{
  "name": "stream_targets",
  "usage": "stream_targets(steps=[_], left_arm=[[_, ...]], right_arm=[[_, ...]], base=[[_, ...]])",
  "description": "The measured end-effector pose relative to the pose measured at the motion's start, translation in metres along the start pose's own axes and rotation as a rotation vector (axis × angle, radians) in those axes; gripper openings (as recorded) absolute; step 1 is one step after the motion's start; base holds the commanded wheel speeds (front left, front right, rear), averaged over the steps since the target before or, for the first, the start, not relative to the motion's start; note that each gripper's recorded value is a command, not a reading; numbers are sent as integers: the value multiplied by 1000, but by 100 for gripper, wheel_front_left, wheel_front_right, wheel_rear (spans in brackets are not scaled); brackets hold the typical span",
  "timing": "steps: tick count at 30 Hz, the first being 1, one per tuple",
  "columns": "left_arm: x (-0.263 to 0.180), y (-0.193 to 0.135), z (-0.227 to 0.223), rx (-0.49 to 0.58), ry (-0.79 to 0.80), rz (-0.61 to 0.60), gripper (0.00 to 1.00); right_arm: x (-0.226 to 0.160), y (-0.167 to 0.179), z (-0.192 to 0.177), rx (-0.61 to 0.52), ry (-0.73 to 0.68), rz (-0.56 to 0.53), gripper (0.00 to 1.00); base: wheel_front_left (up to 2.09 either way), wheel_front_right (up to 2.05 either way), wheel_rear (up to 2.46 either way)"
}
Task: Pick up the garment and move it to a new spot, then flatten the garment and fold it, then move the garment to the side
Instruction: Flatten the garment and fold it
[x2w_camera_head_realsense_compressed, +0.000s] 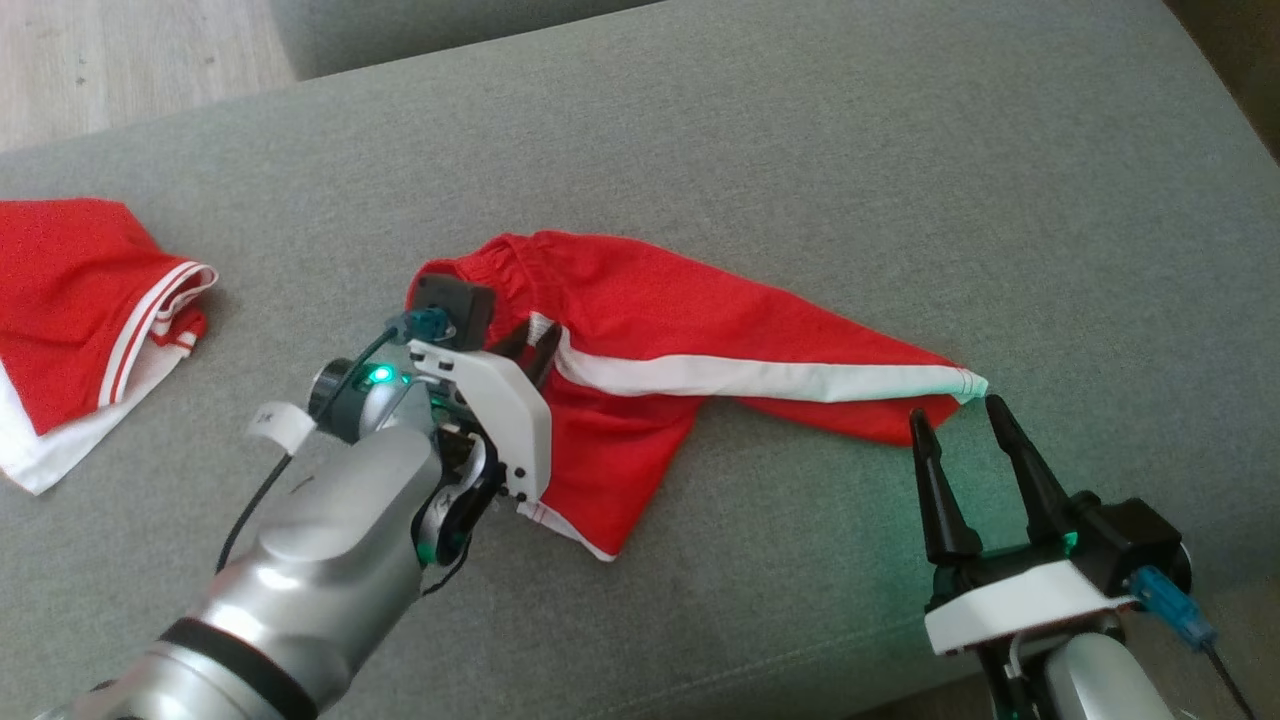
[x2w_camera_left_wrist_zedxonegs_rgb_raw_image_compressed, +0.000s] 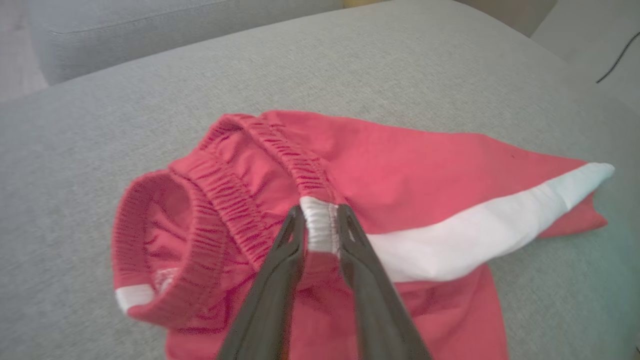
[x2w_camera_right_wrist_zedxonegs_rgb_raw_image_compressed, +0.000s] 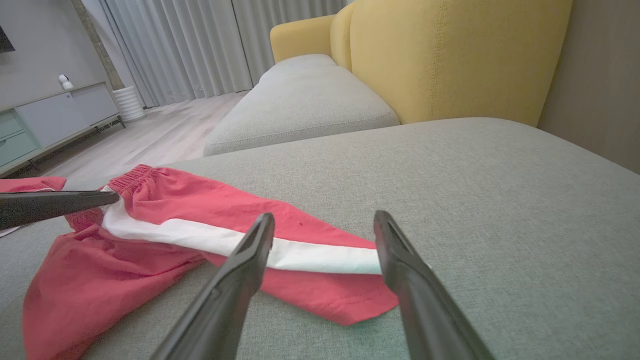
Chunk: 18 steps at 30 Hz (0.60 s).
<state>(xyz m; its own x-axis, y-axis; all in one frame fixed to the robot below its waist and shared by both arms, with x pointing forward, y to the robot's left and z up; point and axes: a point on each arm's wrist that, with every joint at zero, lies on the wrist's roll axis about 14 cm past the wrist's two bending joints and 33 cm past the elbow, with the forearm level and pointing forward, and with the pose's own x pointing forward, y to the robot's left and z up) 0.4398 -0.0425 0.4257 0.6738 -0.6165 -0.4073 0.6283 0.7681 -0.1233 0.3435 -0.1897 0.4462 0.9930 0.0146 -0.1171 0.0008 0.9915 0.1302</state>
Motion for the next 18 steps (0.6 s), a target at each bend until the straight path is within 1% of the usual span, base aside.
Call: stream_targets(steps=[1,2,3,4,7,9,11,14,18], left_arm=[[0,-2,-2,-2,6,-10,27],[1,-3,-3,-10,9,-15,20],[1,-4,-4,-15,12,-16,5],[1,-4,-5,-20,16,-17,0],[1,-8,-5,-30,18,-28,0],[0,-9,1,-56,6,-37,0],[0,-7,16,-66,-28,-34,0],[-5,-8,50,-87,-108,-49,0],[-22,-12,79,-89,-179,-85,0]], right_arm=[[0,0,0,0,0,0,100],[0,0,0,0,0,0,100],[0,0,0,0,-1,0,100],[0,0,0,0,-1,1,100],[0,1,1,0,-5,3,100],[0,1,3,1,-10,4,100],[0,1,5,1,-16,4,100],[-1,2,9,1,-30,8,100],[-5,1,14,1,-50,3,100]], base=[[0,0,0],[0,0,0],[0,0,0],[0,0,0],[0,0,0],[0,0,0],[0,0,0],[0,0,0],[0,0,0]])
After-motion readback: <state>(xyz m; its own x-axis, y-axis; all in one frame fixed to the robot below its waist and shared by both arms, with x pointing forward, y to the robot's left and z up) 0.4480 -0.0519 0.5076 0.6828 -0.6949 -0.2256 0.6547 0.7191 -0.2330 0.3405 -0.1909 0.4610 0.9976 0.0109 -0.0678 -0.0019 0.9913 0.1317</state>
